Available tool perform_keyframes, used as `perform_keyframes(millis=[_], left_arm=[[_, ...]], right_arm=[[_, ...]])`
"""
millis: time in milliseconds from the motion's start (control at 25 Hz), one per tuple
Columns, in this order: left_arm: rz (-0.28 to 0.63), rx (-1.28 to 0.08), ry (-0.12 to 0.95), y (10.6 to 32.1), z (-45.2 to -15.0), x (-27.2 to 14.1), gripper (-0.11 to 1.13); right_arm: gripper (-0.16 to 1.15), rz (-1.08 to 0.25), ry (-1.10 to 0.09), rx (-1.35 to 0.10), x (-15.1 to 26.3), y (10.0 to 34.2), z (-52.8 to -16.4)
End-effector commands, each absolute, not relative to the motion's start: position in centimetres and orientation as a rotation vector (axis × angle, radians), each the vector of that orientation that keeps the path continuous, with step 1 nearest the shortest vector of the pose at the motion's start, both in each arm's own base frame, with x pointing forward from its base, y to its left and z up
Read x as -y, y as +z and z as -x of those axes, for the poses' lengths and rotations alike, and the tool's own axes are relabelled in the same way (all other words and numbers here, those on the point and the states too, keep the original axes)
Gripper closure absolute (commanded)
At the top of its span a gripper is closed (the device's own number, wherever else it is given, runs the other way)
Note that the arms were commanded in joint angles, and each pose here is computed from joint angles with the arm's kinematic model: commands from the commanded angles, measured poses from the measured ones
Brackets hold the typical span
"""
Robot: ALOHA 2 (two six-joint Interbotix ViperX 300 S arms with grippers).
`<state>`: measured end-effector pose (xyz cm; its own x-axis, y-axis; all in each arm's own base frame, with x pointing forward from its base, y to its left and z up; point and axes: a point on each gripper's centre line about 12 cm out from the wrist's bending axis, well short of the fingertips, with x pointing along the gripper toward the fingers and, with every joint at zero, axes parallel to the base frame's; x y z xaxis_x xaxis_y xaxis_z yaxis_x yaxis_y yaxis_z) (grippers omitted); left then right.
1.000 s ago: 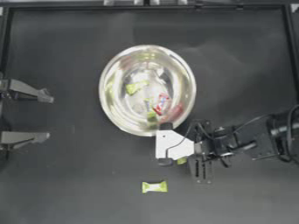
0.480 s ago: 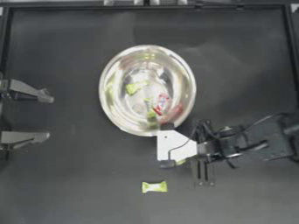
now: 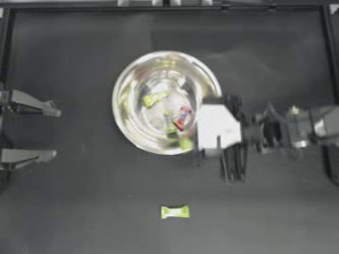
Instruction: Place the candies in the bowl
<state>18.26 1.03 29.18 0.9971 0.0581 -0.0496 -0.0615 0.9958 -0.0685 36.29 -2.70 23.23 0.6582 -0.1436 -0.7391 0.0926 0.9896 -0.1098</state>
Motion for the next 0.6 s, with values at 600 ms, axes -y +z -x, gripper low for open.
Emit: perform_keyframes(millis=[600], left_arm=[[0.082, -0.079, 0.081, 29.0, -19.2, -1.4, 0.05]], right_arm=[[0.68, 0.120, -0.260, -0.720, 11.3, 21.1, -39.5]])
